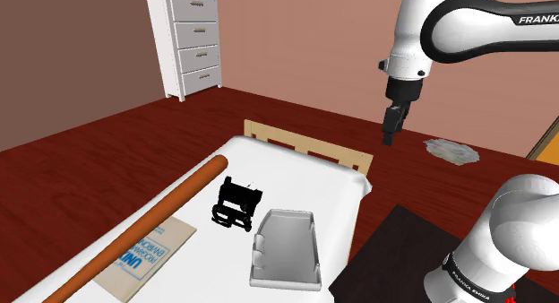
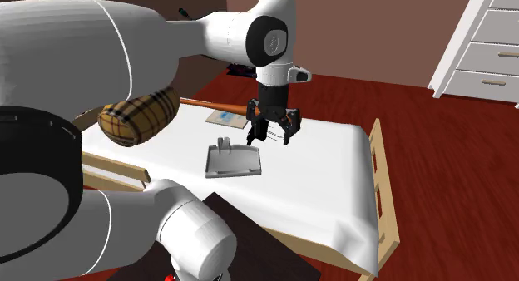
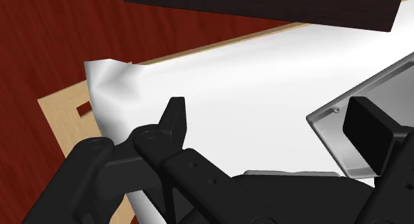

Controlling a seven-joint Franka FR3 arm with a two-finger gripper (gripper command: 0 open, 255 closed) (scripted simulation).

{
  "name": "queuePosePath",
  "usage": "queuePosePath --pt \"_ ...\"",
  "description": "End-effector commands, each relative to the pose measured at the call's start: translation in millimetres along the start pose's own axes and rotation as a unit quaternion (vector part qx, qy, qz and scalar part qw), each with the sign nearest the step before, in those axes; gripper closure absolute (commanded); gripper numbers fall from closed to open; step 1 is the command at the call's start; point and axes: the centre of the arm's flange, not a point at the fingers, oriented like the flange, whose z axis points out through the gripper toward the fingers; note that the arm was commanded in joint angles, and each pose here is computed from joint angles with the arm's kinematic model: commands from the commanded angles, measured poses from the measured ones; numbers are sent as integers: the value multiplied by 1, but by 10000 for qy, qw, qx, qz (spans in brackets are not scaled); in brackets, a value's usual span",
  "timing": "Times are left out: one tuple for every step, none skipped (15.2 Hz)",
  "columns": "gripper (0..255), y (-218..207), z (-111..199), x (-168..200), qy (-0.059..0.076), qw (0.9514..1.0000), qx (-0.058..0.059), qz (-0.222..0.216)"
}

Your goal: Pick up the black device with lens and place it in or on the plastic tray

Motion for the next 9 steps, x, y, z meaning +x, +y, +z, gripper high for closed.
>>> queuePosePath --pt "0 0 0 0 0 10000 0 0" --pt "0 -2 6 11 6 9999 22 -97" --pt "0 -5 12 22 12 9998 44 -195" --pt "0 -8 18 33 18 9995 67 -292" --pt "0 -11 24 45 24 9992 89 -390" --pt "0 -15 29 56 30 9987 111 -487" --pt "0 -18 35 67 36 9982 133 -585" --pt "0 -22 41 77 42 9975 155 -682" --pt "0 -26 47 88 48 9968 177 -779"
